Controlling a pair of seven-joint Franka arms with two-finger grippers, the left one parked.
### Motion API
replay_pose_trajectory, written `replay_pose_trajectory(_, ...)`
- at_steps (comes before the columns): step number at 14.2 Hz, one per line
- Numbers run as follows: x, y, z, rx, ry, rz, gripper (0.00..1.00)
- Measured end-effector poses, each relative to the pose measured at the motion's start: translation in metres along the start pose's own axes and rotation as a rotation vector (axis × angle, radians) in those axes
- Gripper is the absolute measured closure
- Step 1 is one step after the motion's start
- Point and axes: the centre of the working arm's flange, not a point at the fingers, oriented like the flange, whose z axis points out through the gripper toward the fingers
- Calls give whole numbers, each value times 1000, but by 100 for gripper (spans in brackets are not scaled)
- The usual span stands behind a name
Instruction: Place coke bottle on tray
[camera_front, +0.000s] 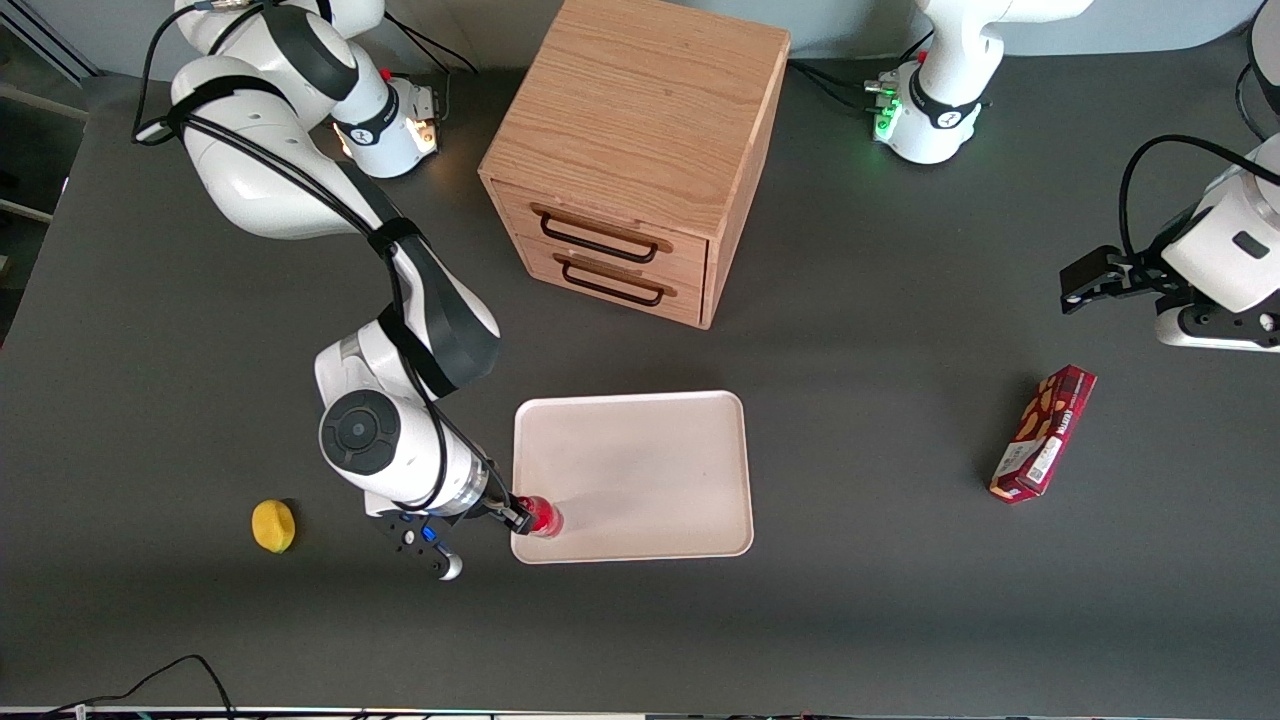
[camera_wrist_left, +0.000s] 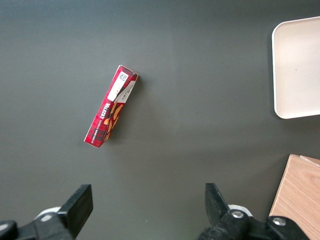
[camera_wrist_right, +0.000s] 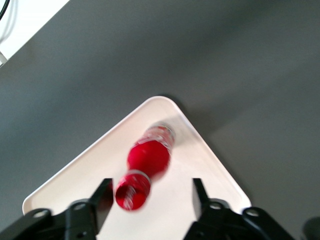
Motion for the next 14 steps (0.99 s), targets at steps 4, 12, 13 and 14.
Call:
replay_pose_trajectory(4, -13, 43, -151, -71, -6, -139, 0)
replay_pose_trajectory(12, -30, 244, -341, -149, -53, -366, 0)
replay_pose_trajectory(13, -28, 269, -337, -148, -55, -369, 0)
replay_pose_trajectory(14, -30, 288, -328, -147, -49, -369, 0)
